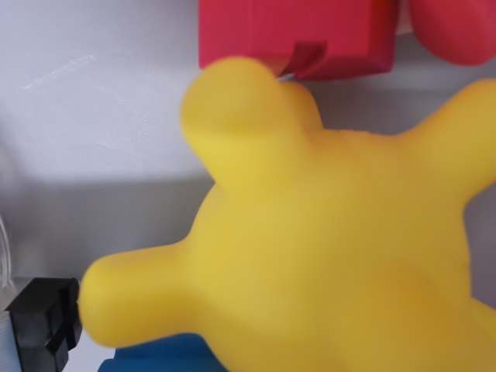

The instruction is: Pick an object from the bin

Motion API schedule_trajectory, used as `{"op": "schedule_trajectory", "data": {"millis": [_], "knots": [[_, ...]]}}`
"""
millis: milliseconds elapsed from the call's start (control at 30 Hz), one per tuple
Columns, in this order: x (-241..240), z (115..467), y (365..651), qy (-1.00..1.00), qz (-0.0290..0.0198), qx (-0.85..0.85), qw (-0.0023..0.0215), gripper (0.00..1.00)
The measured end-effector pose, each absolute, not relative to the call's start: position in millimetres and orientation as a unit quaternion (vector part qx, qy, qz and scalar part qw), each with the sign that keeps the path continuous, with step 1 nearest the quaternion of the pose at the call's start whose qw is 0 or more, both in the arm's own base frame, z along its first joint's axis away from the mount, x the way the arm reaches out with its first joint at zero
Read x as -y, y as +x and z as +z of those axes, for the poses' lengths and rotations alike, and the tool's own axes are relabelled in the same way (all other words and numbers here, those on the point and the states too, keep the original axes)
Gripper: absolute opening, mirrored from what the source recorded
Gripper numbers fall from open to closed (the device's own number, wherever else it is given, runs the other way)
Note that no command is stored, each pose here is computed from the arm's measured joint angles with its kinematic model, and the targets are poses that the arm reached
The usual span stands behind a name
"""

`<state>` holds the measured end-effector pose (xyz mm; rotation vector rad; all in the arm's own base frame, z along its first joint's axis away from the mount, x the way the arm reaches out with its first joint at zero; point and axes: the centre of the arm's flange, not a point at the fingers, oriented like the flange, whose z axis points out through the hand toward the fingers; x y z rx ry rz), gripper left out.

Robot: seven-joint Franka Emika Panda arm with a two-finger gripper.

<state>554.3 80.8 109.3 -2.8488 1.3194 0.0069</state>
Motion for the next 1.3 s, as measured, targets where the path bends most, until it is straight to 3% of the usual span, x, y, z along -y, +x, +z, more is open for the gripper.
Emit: {"op": "schedule_trajectory", "data": {"millis": [600, 1300], "knots": [[-80.0, 107.7, 553.9, -0.907, 0.0028, -0.421, -0.0002, 0.0], [-80.2, 110.8, 554.2, -0.907, 0.0023, -0.42, 0.0001, 0.0]]}}
